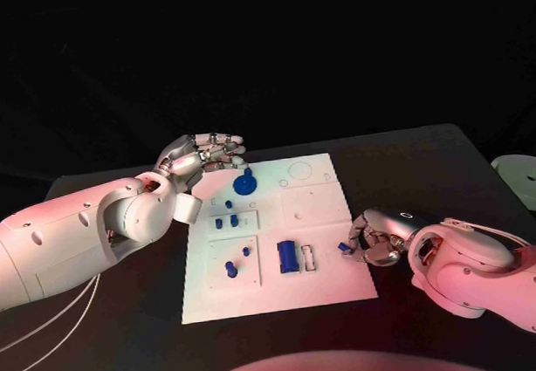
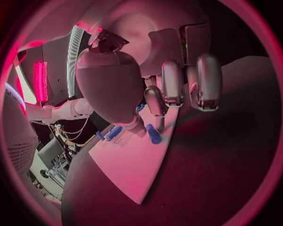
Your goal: Assemble the parts on the task board
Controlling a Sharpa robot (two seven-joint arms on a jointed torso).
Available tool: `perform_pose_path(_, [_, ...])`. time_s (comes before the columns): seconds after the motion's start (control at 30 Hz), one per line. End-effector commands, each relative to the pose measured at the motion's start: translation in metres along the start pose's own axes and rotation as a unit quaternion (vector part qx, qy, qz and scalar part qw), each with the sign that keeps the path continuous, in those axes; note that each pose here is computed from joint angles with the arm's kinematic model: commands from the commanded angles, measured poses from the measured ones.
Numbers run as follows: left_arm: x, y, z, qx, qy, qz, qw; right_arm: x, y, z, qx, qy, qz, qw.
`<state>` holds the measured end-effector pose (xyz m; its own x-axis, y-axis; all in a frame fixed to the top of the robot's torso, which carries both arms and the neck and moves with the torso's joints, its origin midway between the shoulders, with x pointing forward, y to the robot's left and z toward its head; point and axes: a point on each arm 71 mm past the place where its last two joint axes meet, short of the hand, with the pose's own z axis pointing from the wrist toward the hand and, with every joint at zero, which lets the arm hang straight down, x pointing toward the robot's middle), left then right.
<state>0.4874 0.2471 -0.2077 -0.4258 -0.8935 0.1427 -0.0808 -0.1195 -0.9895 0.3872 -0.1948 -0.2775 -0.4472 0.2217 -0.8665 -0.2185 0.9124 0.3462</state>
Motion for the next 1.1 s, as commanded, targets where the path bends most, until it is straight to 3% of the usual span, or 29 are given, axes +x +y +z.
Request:
perform_pose_path(0.03, [0.0024,-0.0010,0.0002,0.004,0.009,-0.002,1.000,0.007,-0.001,0.001,0.006,0.013,-0.025,1.000])
perform_pose_path(0.8, [0.0012,-0.0010,-0.0007,0.002,0.009,-0.001,1.000,0.020,0.008,0.002,0.002,0.051,-0.129,0.990])
perform_pose_path(1.1, [0.0010,-0.0010,-0.0007,0.002,0.008,-0.001,1.000,0.014,0.012,0.000,-0.001,0.005,-0.084,0.996])
